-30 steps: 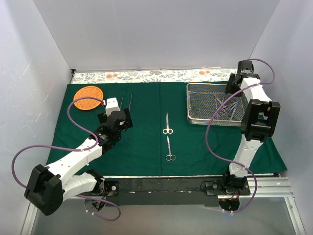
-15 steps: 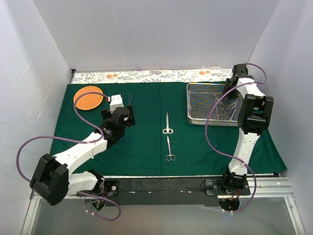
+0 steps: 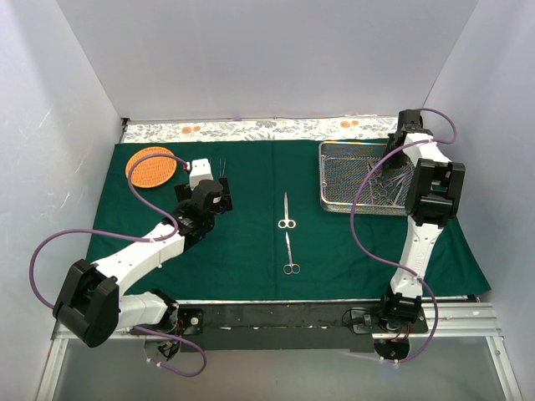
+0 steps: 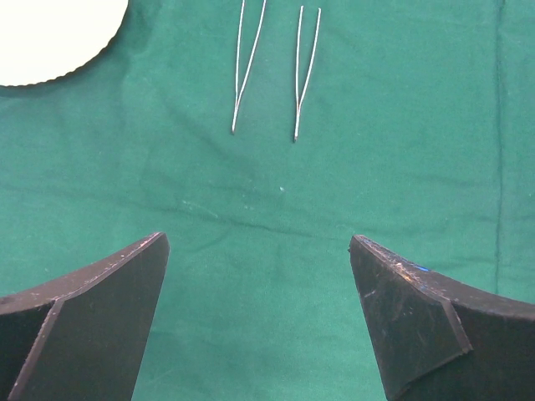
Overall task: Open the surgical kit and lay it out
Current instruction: Pick up the medical item from the container.
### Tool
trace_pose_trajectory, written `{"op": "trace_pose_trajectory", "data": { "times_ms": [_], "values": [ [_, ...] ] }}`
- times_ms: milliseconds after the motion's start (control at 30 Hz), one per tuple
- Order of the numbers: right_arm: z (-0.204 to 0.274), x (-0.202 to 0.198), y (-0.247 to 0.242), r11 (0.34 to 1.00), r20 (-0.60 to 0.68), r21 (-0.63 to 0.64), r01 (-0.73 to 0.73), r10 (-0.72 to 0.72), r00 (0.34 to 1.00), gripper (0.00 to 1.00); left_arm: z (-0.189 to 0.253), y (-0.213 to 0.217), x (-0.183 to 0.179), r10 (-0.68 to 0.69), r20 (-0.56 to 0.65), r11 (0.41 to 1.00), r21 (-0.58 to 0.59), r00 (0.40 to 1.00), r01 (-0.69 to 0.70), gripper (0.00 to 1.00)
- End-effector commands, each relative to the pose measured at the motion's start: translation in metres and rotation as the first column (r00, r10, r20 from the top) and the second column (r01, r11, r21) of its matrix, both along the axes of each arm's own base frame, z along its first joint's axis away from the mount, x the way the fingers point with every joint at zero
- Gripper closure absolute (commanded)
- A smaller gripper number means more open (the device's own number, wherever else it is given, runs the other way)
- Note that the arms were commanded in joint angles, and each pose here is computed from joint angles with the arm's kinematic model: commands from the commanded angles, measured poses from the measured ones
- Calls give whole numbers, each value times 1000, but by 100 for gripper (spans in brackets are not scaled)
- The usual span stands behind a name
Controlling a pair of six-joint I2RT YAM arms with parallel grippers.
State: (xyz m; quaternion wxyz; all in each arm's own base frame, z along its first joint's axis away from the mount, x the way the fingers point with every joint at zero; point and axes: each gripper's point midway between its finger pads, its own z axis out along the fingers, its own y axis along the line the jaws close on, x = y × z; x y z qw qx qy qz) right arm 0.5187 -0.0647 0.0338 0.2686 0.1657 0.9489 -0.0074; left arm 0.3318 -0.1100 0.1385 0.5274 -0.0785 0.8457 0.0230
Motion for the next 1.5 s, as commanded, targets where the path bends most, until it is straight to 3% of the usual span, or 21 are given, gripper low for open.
{"op": "trace_pose_trajectory", "data": {
  "times_ms": [0,167,400,867,1200,1467],
  "values": [
    [1,5,-7,1000,7,-12,22,-22,1000,77,18,-6,7,-3,44,1000,-26,999,4,10],
    [14,-7,-5,1000,9,-8,17,-16,1000,94,19,-4,3,1,50,999,-43,999,1,10],
    [39,-33,16,996,21,85,7,-9,1000,99,20,-9,4,-9,59,997,-80,998,14,10],
    [35,-63,64,973,33,186,-137,133,991,99,24,-17,1,-53,67,992,-110,996,60,10],
    [117,-61,138,882,351,273,-383,280,894,99,63,-52,16,-190,125,965,-158,974,209,9],
    [188,-73,216,724,595,339,-602,331,732,99,106,-117,24,-434,181,848,-249,883,468,9]
  ]
}}
